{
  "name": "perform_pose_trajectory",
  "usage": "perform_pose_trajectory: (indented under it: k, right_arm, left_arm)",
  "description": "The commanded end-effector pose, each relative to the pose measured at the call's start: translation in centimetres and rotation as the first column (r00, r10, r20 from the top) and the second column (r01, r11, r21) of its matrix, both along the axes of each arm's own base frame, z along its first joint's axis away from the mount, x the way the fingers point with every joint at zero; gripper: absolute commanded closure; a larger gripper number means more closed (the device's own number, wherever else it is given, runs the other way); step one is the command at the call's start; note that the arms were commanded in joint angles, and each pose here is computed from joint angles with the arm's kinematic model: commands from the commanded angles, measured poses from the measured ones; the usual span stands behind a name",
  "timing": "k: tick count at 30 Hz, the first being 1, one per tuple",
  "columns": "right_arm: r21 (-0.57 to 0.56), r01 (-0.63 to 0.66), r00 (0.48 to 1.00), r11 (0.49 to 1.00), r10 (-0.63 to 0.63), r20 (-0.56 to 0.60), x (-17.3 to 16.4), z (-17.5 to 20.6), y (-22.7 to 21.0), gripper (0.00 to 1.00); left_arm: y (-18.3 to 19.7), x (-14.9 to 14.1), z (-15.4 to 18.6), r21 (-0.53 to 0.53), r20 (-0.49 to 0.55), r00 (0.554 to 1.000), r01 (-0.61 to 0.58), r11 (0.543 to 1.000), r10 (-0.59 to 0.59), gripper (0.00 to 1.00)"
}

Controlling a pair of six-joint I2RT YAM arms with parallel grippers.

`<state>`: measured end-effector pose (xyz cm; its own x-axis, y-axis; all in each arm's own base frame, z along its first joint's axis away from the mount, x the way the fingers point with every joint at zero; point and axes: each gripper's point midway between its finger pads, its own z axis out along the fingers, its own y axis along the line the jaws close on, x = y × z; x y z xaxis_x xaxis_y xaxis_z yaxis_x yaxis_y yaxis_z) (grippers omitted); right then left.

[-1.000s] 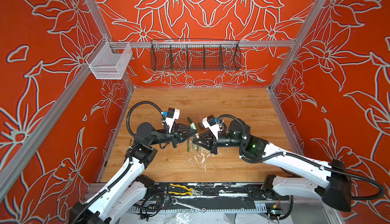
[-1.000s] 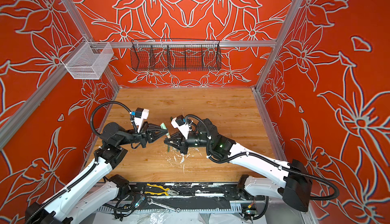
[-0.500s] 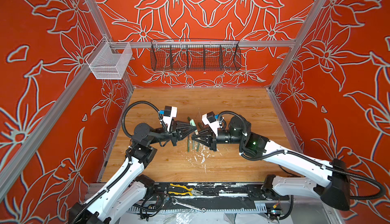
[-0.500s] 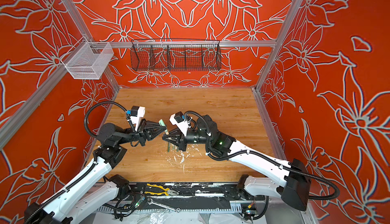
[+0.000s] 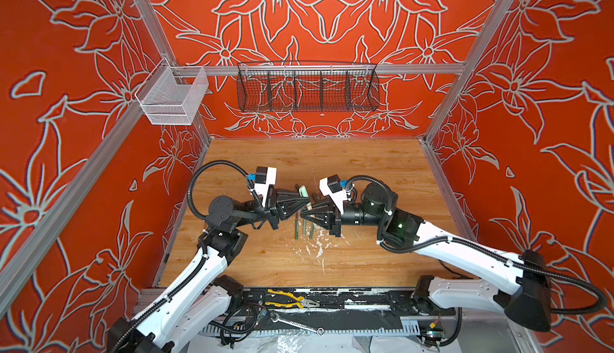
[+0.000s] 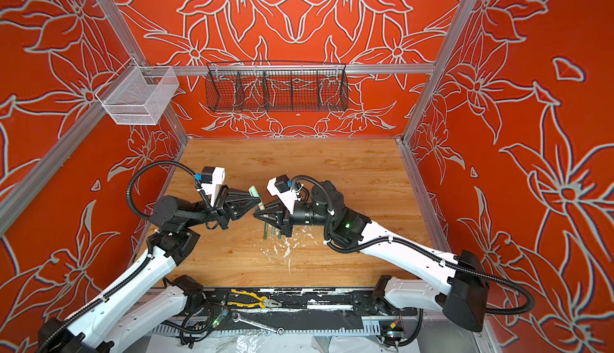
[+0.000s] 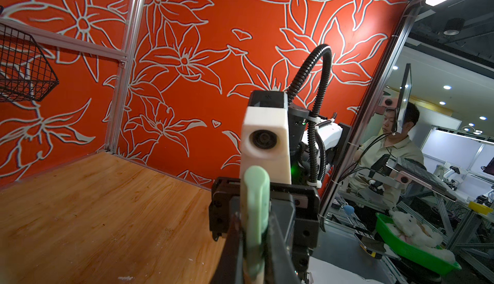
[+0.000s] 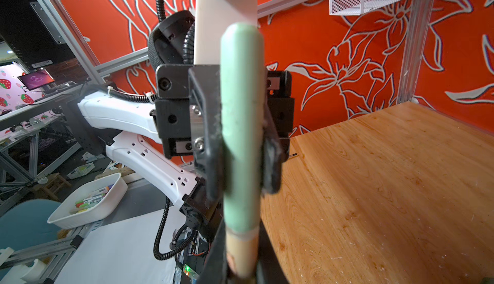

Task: Insert pens into pen caps
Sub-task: Put on the pen cap to the pen.

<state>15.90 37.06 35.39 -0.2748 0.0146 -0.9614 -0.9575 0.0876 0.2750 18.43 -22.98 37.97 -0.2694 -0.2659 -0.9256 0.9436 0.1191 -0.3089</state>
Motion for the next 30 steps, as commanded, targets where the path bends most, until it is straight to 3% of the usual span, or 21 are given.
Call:
perform_pose_trajectory:
  k: [1, 10, 20, 30]
  right_arm:
    - [0.434, -0.007, 0.968, 0.901, -0.103, 0.23, -0.4, 14.0, -3.2, 1.0]
    - [0.423, 0.026, 0.98, 0.906, -0.106, 0.166, 0.6, 14.8, -3.2, 1.0]
    - [0.433, 0.084, 0.969, 0.898, -0.175, 0.175, 0.4, 16.0, -5.1, 1.0]
    - [0.332, 0.147, 0.967, 0.932, -0.206, 0.148, 0.9, 13.9, -5.5, 1.0]
  left_arm:
    - [-2.2, -3.0, -7.2, 0.14, -0.241, 0.948, 0.246, 0.959, -0.208, 1.0]
    - [-2.9, -3.2, -8.4, 0.194, -0.251, 0.949, 0.242, 0.951, -0.19, 1.0]
    - [-3.4, -3.5, -9.7, 0.245, -0.264, 0.95, 0.234, 0.941, -0.167, 1.0]
    - [-2.9, -3.2, -9.3, 0.267, -0.232, 0.966, 0.172, 0.948, -0.11, 1.0]
